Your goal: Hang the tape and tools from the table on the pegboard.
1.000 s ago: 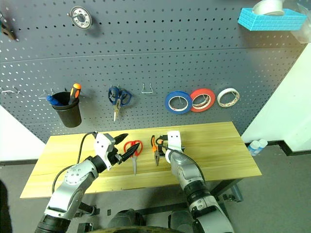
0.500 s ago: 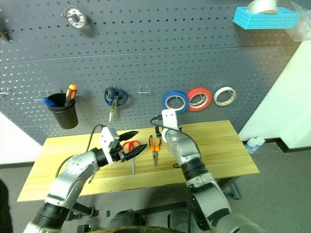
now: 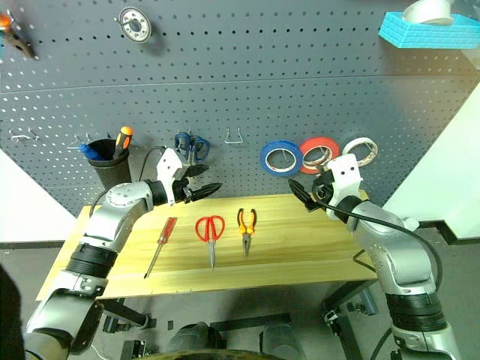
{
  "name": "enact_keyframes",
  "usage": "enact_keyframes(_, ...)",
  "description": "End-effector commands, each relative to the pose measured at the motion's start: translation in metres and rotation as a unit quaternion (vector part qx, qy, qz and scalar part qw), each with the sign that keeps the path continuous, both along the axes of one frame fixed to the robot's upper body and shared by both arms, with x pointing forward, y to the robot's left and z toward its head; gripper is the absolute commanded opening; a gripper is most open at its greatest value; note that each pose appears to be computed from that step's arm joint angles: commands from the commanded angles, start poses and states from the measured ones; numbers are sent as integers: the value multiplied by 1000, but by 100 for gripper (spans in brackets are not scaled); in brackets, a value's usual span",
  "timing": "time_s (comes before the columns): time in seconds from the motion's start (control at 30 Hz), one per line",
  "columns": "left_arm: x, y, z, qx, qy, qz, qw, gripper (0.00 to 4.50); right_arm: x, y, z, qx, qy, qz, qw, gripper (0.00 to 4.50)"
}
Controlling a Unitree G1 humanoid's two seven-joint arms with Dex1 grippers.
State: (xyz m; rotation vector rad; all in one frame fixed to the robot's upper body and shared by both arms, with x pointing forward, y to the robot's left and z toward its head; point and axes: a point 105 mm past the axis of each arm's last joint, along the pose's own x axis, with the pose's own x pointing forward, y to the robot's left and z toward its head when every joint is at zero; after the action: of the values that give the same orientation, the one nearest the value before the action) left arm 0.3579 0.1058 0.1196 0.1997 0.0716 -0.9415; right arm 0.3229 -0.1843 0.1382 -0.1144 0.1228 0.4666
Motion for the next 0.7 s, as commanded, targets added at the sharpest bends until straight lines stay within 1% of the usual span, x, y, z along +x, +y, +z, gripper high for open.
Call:
enact_keyframes(0.03, 1, 0, 14, -8, -27, -3, 1000, 351, -12, 12, 53, -37, -71, 55, 995, 448)
enact_keyframes(0.7, -2, 2, 13, -7, -25, -8, 1000, 351, -12, 18, 52, -35, -59, 66, 995, 448)
